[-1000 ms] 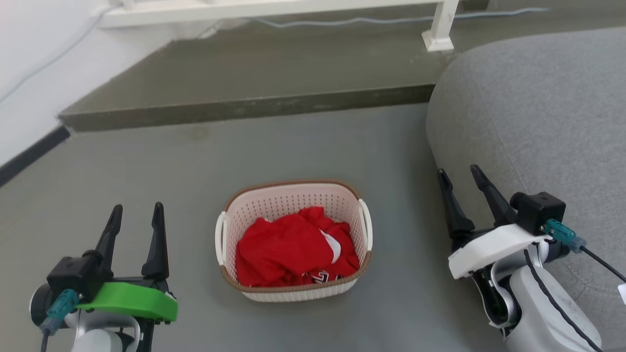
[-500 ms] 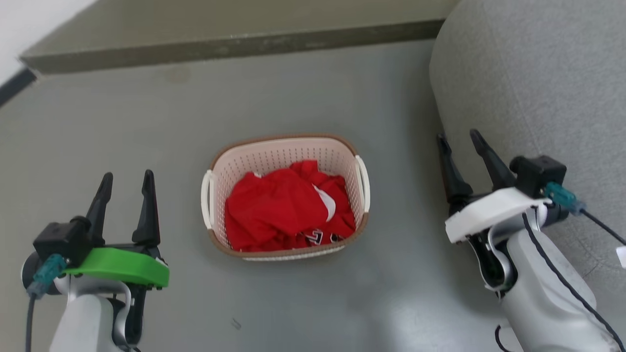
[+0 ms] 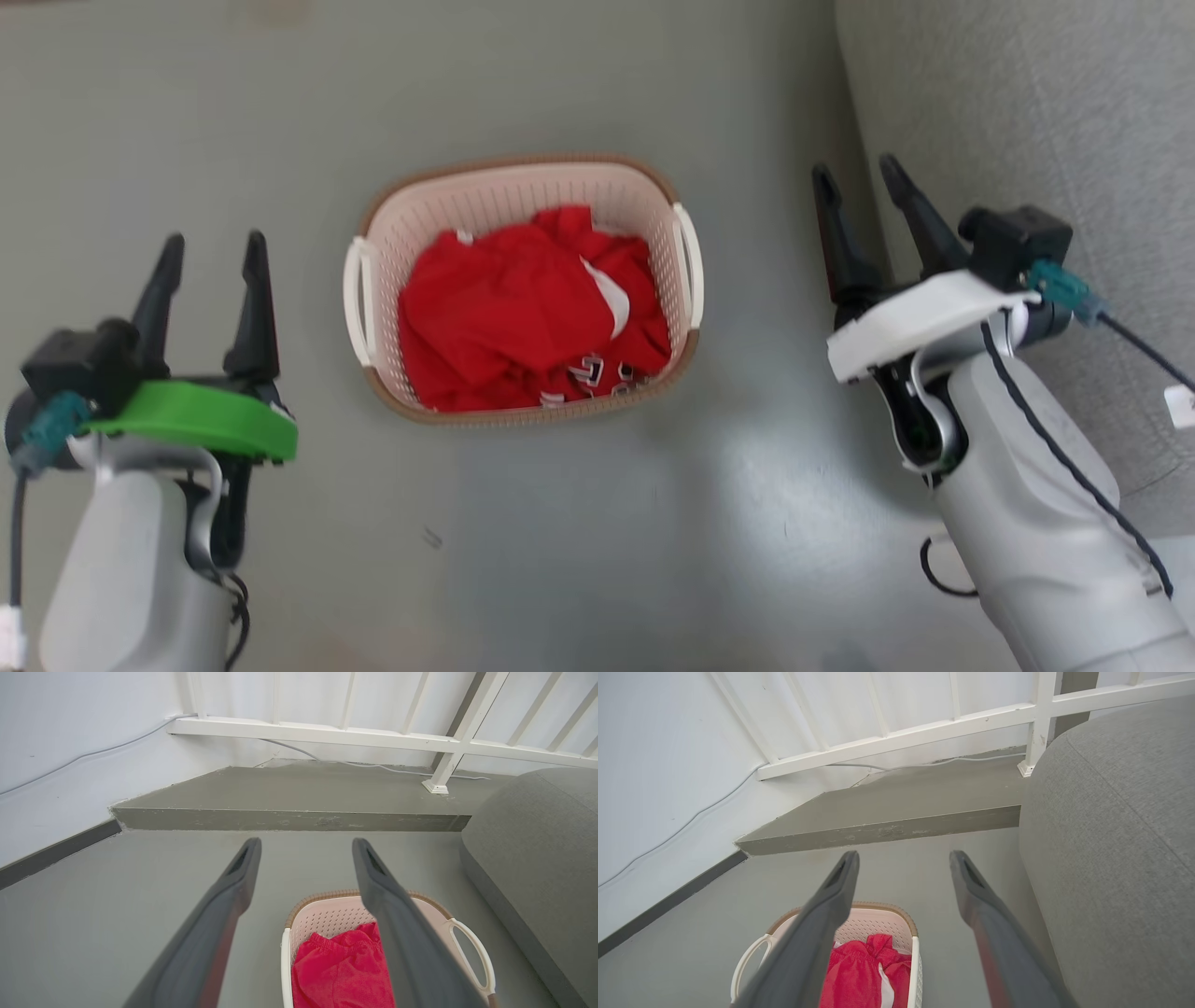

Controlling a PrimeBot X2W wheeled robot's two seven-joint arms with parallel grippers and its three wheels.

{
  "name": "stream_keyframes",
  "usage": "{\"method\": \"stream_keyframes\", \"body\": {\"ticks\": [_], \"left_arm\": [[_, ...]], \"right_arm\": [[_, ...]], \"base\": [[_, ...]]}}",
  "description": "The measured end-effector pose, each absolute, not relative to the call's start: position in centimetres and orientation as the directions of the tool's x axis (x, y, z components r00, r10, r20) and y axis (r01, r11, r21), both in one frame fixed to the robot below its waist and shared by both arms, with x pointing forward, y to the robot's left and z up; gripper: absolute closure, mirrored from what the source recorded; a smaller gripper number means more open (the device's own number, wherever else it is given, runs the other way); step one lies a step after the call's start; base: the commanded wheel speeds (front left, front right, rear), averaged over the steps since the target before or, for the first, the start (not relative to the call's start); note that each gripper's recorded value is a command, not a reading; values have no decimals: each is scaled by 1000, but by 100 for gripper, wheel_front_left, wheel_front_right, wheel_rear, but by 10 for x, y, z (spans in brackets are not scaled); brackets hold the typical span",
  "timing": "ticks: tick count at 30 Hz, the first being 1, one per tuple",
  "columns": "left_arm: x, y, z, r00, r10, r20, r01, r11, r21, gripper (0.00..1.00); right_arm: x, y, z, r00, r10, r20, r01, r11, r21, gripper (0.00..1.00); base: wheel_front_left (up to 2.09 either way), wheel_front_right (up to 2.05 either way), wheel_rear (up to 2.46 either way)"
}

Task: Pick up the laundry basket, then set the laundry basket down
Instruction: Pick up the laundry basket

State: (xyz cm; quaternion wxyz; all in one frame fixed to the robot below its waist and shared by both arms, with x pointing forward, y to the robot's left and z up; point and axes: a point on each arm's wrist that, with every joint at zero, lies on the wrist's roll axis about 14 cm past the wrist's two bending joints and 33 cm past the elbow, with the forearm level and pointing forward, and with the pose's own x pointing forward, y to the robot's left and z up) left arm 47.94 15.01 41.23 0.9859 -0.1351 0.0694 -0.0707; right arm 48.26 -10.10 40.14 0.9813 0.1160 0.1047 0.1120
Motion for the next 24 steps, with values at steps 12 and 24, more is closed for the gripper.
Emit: {"method": "stream_keyframes", "body": {"ticks": [12,24], "left_arm": [[513,148,341,947,-186,-262,111,955,-276,0],[522,134,264,865,-231,-446,83,941,-327,0]], "right_arm": [[505,-94,331,909,265,-320,-187,949,255,0],[511,-90,258,816,289,-500,-183,951,251,0]], "base": [[0,0,0],[0,0,0]]}}
